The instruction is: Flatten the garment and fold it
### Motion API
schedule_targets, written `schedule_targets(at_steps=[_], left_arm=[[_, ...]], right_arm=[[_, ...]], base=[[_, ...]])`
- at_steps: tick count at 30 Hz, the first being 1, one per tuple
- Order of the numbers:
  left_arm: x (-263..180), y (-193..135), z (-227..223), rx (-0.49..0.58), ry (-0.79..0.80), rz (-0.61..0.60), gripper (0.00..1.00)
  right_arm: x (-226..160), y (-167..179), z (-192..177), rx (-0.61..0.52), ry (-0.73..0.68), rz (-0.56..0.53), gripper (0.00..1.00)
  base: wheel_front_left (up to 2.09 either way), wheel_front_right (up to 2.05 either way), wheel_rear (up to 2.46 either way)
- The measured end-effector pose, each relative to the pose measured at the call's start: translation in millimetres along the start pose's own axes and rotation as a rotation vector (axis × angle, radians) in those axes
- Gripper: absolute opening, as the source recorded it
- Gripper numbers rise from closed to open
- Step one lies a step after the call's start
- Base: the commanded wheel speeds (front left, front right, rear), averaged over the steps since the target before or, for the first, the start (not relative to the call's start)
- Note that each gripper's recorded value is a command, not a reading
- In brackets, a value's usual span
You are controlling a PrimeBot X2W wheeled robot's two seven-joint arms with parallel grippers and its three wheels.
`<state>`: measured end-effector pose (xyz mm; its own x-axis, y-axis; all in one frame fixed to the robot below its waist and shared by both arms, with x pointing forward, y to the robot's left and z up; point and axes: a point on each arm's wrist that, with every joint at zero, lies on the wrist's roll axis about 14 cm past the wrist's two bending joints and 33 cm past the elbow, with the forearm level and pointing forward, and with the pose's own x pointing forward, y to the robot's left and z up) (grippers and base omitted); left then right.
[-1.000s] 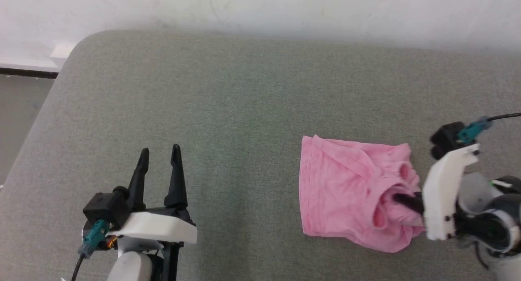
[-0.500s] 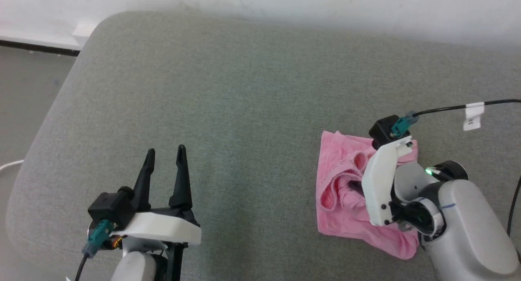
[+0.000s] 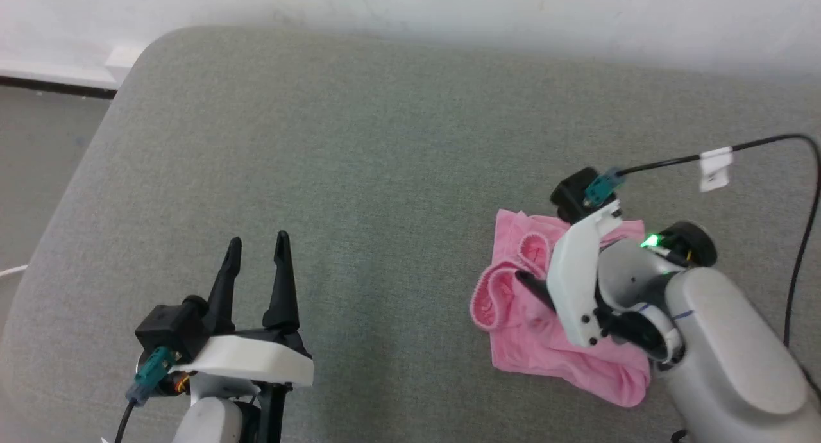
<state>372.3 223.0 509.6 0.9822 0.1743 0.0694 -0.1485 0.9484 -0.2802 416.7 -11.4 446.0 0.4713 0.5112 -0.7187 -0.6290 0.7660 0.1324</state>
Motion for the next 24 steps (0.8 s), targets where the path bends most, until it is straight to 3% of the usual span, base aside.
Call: schedule_targets(at_steps=[6, 11, 16, 24], left_arm=[[3, -8, 4, -0.007, -0.014, -0.025, 1.00], [5, -14, 6, 0.001, -0.022, -0.046, 1.00], [6, -15, 7, 0.024, -0.026, -0.053, 1.00], [7, -10, 4, 0.045, -0.017, -0.044, 1.00]], right_arm=[[-45, -23, 37, 0.051, -0.176, -0.035, 1.00], [-84, -75, 41, 0.208, -0.335, -0.178, 1.00], [-82, -104, -5, 0.305, -0.288, -0.310, 1.00], [-40, -77, -52, 0.330, -0.133, -0.270, 1.00]], base=[[0.00, 0.00, 0.00], [0.00, 0.00, 0.00], [0.00, 0.00, 0.00], [0.00, 0.00, 0.00]])
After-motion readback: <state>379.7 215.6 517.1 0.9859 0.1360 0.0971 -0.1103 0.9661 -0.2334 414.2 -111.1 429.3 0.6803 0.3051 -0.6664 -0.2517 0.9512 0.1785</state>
